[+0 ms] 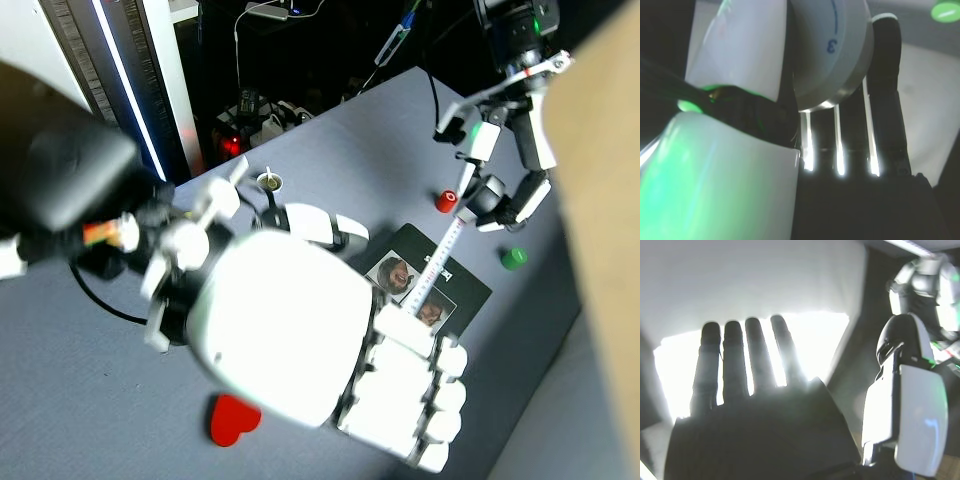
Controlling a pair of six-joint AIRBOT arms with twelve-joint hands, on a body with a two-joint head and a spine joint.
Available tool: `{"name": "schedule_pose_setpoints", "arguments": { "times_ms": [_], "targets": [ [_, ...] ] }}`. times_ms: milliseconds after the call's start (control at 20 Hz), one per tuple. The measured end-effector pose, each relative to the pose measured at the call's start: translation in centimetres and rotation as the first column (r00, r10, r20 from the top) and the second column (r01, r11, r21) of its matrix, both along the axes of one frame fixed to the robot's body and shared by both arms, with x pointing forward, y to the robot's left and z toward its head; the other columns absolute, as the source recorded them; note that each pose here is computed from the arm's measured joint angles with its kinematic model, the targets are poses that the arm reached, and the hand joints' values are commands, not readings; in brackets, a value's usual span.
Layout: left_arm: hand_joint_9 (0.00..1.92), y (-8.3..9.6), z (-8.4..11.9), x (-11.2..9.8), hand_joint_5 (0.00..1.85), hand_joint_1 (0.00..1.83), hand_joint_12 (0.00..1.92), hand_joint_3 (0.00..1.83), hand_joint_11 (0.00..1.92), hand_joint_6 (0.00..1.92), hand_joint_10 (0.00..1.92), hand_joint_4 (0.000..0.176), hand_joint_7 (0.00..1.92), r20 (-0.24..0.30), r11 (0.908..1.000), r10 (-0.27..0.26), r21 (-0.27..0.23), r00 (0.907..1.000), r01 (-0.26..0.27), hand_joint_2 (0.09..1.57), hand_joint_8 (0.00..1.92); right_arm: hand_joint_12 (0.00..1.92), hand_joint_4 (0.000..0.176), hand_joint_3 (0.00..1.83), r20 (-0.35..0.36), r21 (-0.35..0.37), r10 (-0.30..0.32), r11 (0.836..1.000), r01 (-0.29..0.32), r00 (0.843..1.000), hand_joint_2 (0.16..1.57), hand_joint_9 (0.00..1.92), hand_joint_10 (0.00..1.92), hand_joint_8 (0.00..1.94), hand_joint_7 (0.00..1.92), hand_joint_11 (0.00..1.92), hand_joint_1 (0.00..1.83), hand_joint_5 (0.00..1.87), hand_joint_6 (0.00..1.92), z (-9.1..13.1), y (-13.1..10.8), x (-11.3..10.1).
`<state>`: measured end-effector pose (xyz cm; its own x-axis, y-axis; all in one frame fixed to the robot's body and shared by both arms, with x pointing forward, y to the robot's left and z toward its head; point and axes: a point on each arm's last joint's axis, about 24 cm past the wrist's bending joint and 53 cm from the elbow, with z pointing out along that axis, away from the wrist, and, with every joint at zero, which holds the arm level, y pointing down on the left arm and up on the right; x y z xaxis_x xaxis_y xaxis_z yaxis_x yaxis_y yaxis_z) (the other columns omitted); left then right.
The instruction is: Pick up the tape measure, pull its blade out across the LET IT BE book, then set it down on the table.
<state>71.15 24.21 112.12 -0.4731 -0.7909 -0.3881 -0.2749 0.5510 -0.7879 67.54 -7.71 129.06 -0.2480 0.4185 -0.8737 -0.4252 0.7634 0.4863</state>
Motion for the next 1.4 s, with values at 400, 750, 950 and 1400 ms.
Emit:
{"name": "schedule_pose_setpoints", "arguments": {
  "times_ms": [400,750,950,1400],
  "targets": [
    [0.83,1.6,-2.8,0.0,0.92,1.37,1.36,0.00,0.74,0.89,1.38,0.000,0.93,-0.013,0.9984,-0.034,0.045,0.9993,0.035,1.14,1.13,0.26,0.034,0.01,-0.039,0.099,-0.017,0.995,0.021,0.999,0.96,0.00,0.00,0.00,0.00,0.00,0.00,0.00,0.00,-0.1,0.6,-3.1],
    [0.83,1.1,-3.0,1.0,0.90,1.37,1.35,0.00,0.75,0.92,1.38,0.000,0.94,0.016,0.9968,-0.069,0.041,0.9975,0.069,1.14,1.12,0.28,0.031,0.01,-0.086,0.121,0.015,0.993,-0.004,0.996,0.97,0.00,0.00,0.00,0.00,0.00,0.00,0.00,0.00,-1.5,1.7,-4.0],
    [0.83,2.2,-3.4,1.3,0.89,1.37,1.35,0.00,0.73,0.93,1.39,0.000,0.94,0.016,0.9965,-0.061,0.058,0.9980,0.060,1.14,1.12,0.27,0.029,0.01,-0.091,0.117,0.034,0.993,-0.023,0.995,0.98,0.00,0.00,0.00,0.00,0.00,0.00,0.00,0.00,-1.7,2.3,-4.5],
    [0.83,3.4,-3.6,1.9,0.91,1.37,1.36,0.00,0.73,0.92,1.38,0.000,0.93,0.028,0.9959,-0.058,0.070,0.9979,0.056,1.14,1.11,0.34,0.026,0.00,-0.090,0.104,0.043,0.994,-0.034,0.995,0.99,0.00,0.00,0.00,0.00,0.00,0.00,0.00,0.00,-2.1,2.8,-4.9]
  ]
}}
